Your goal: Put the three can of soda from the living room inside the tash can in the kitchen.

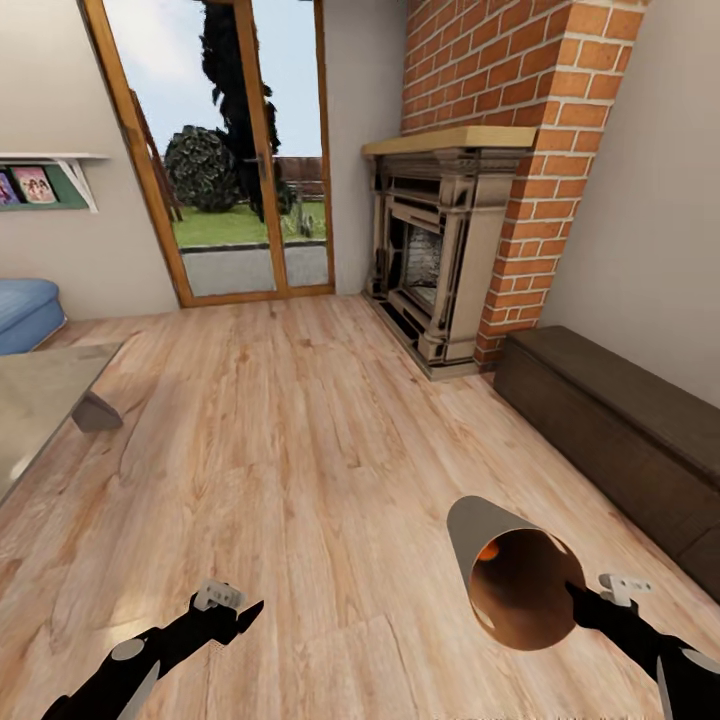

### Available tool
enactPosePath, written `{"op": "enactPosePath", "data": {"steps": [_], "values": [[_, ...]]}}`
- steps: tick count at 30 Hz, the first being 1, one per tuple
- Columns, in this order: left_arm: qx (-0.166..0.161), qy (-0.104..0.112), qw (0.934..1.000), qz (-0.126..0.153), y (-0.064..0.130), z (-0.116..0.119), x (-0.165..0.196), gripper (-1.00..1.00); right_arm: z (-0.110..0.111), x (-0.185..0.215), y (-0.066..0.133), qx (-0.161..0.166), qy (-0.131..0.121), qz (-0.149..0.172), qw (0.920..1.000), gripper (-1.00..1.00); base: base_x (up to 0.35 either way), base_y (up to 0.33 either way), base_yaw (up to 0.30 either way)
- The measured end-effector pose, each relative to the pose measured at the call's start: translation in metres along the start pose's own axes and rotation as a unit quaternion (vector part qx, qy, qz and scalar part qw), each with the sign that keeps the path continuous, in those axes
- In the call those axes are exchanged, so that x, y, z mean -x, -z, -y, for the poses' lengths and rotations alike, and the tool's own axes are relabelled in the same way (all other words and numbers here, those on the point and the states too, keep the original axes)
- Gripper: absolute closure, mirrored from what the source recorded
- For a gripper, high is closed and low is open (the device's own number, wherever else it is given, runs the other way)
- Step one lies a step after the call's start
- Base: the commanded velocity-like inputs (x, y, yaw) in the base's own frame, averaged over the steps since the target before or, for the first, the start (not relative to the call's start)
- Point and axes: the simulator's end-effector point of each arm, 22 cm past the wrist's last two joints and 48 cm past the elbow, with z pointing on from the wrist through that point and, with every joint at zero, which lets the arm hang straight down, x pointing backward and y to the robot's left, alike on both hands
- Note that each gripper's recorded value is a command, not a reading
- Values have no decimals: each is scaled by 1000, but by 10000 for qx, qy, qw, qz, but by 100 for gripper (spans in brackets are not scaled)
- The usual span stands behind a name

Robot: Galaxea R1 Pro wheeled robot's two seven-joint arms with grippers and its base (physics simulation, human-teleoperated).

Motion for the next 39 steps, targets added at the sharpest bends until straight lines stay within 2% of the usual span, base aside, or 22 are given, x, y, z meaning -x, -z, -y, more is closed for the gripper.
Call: {"op": "enactPosePath", "data": {"steps": [21, 26, 32, 39], "values": [[-69, -12, 9999, 87, 17, 16, 39, -100, 0, 41, 24, -33, 37, 40, 10000, 100, 0, 0, -251], [-63, 27, 10000, 23, 23, 18, 39, -100, -1, 50, 30, -36, 43, 40, 10000, 100, 0, 0, -251], [127, 102, 9998, -111, 31, 11, 33, -100, -2, 60, 36, -41, 47, 45, 10000, 100, 0, 0, -251], [184, 110, 9997, -129, 38, 11, 42, -100, -3, 71, 43, -43, 48, 45, 10000, 100, 0, 0, -251]]}}
